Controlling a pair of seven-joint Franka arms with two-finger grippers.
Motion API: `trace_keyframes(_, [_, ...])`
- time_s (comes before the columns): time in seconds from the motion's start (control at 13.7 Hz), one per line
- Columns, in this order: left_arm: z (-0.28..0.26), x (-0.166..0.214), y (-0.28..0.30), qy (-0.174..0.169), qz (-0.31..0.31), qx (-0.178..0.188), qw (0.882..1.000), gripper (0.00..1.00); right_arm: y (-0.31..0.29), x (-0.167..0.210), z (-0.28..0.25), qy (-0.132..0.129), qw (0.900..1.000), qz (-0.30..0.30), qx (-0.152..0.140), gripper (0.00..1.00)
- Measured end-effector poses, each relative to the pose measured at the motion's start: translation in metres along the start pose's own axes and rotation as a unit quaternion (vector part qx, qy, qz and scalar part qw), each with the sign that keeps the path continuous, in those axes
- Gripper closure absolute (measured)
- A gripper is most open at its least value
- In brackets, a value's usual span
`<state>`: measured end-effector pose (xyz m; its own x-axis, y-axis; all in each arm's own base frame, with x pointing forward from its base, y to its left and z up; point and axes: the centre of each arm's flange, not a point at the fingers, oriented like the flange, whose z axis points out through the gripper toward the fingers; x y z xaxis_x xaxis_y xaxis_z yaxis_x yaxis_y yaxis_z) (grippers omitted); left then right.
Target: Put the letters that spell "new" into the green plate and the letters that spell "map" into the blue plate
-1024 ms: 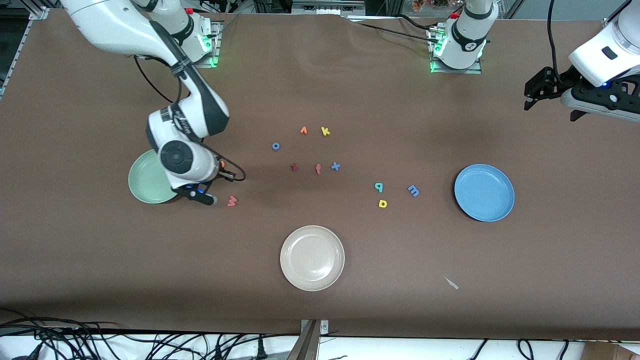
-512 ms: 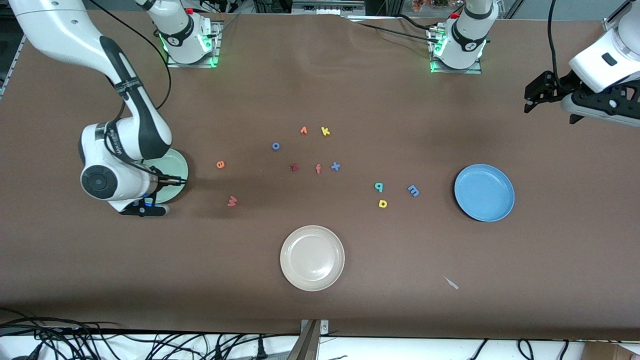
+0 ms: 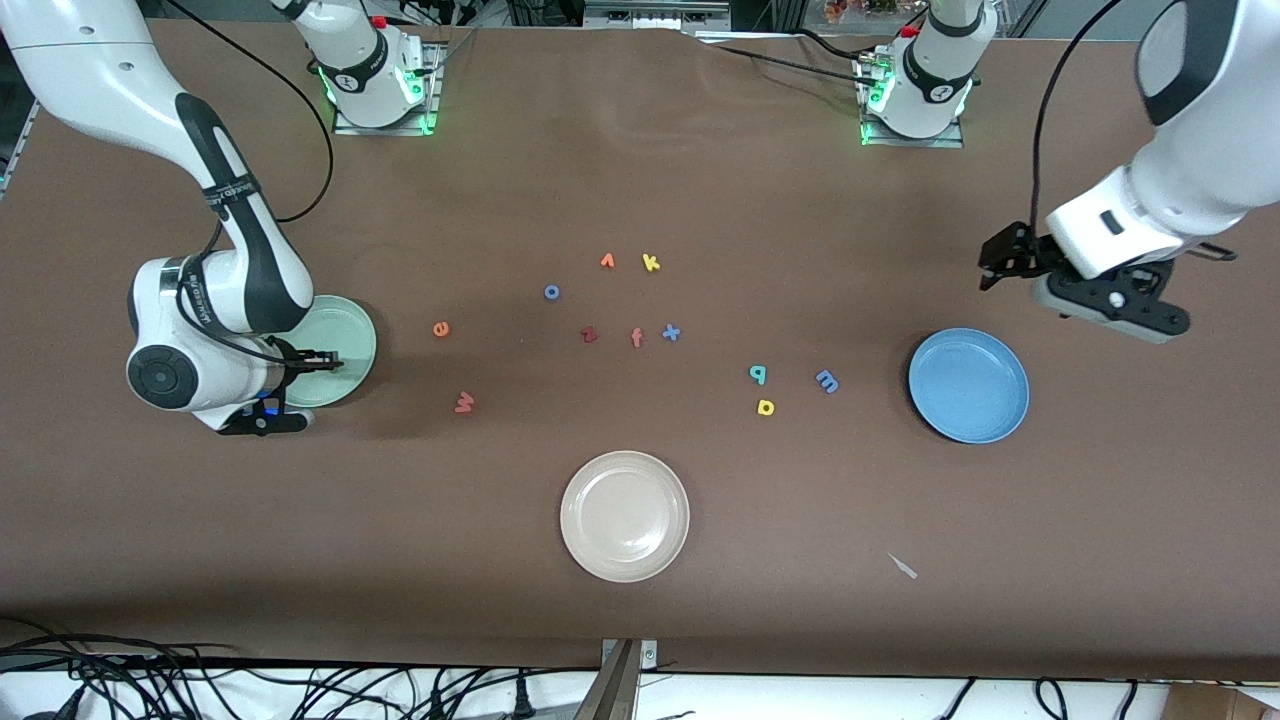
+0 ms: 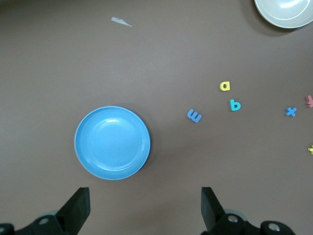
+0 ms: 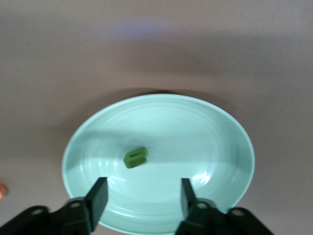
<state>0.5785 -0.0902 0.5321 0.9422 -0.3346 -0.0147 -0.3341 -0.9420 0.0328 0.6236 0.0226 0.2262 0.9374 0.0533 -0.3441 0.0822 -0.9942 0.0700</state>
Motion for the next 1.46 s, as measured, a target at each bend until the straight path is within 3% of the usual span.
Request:
trace_keyframes(0.22, [0.049, 0.017, 0.009, -0.001, 0.010, -0.004, 1.000, 0.00, -0.049, -0.002, -0.017, 0.007, 0.999, 0.034, 0.009, 0.00])
trace_keyframes(0.44, [0.125, 0.022, 0.024, 0.010, 0.022, -0.005, 1.000, 0.00, -0.100, -0.011, -0.032, 0.018, 0.996, 0.085, 0.017, 0.00])
trace_keyframes(0.59, [0.154, 0.017, 0.032, 0.006, 0.028, -0.006, 1.000, 0.00, -0.118, -0.019, -0.031, 0.044, 0.993, 0.109, 0.026, 0.00])
trace_keyframes(0.73, [0.160, 0.015, 0.035, 0.003, 0.030, -0.007, 1.000, 0.00, -0.131, -0.033, -0.014, 0.083, 0.988, 0.127, 0.041, 0.00])
trace_keyframes(1.02, [0.161, 0.013, 0.026, 0.002, 0.026, -0.005, 1.000, 0.00, -0.155, -0.064, 0.026, 0.114, 0.981, 0.144, 0.064, 0.00])
trace_keyframes(1.24, [0.181, 0.014, 0.026, -0.007, 0.019, -0.008, 1.000, 0.04, -0.164, -0.075, 0.041, 0.126, 0.979, 0.139, 0.077, 0.00])
trace_keyframes(1.46, [0.220, 0.019, 0.054, 0.011, 0.016, -0.008, 1.000, 0.04, -0.165, -0.079, 0.051, 0.119, 0.980, 0.138, 0.076, 0.00])
